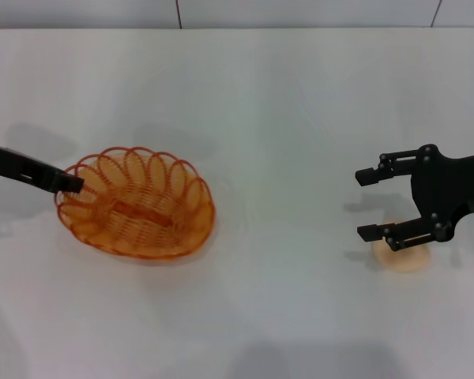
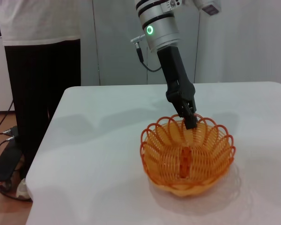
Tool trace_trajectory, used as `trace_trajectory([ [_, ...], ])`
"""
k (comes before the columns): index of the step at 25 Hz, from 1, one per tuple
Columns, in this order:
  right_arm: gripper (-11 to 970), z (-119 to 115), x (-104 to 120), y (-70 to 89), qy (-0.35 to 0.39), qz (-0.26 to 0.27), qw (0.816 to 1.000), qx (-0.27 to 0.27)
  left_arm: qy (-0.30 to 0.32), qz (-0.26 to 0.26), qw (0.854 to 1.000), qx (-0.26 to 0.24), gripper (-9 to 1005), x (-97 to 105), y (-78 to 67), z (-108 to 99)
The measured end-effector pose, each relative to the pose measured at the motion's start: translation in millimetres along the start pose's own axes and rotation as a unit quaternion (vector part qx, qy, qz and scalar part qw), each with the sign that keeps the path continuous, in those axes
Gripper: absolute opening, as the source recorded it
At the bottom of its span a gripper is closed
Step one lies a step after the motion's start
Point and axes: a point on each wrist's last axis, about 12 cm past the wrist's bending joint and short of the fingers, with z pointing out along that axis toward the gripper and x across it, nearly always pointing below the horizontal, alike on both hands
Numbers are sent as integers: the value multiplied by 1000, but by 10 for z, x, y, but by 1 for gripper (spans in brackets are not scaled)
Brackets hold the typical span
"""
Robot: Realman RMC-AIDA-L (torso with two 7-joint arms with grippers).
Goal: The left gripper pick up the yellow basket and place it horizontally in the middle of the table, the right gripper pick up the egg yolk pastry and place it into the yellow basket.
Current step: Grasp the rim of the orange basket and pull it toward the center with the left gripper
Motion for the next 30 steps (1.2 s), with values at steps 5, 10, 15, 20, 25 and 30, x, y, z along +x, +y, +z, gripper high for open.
trace_trajectory([
  [5, 761, -7, 7, 6, 0, 1, 1000, 0, -14, -9, 999, 36, 80, -30, -85, -8],
  [10, 761, -25, 1, 4, 2, -4, 1000, 1, -21, -46, 996, 77, 77, -32, -201, 16],
  [15, 761, -52, 7, 5, 6, -8, 1000, 2, -22, -91, 992, 83, 74, -41, -302, 19],
  [20, 761, -69, -10, -8, 6, -16, 1000, 6, -8, -146, 985, 90, 74, -43, -366, 35],
  [25, 761, -59, -27, -20, 9, -21, 1000, 3, 22, -169, 981, 94, 73, -65, -490, 126],
  [30, 761, -60, -37, -27, 9, -33, 999, 3, 45, -181, 977, 102, 73, -107, -613, 200],
])
